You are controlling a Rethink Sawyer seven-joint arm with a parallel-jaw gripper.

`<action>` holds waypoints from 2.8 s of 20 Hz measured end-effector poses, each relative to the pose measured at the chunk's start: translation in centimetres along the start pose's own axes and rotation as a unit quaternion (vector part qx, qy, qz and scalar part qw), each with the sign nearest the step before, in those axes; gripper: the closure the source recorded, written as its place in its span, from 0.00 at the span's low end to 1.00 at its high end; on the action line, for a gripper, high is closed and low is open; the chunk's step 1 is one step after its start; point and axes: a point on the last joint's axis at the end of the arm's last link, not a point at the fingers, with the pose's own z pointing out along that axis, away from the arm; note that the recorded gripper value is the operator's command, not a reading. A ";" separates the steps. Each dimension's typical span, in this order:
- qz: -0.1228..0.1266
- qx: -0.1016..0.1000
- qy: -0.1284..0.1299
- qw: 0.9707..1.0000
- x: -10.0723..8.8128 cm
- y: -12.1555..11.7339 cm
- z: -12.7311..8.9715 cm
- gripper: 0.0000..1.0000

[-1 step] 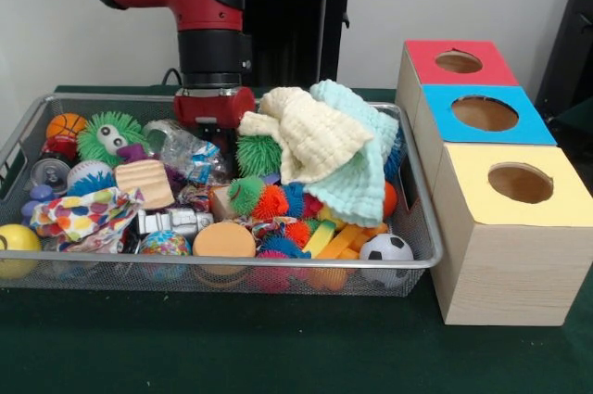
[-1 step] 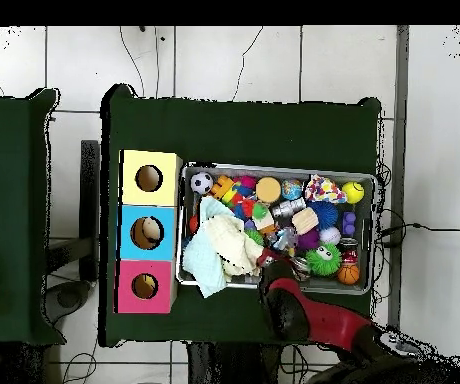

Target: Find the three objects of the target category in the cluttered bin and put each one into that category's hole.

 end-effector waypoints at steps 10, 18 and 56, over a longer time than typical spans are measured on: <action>-0.015 0.003 0.007 1.000 0.3 2.5 -1.6 1.00; -0.056 -0.008 -0.002 0.998 0.0 6.2 -4.9 1.00; -0.136 0.018 -0.077 0.988 -9.2 8.8 -9.3 1.00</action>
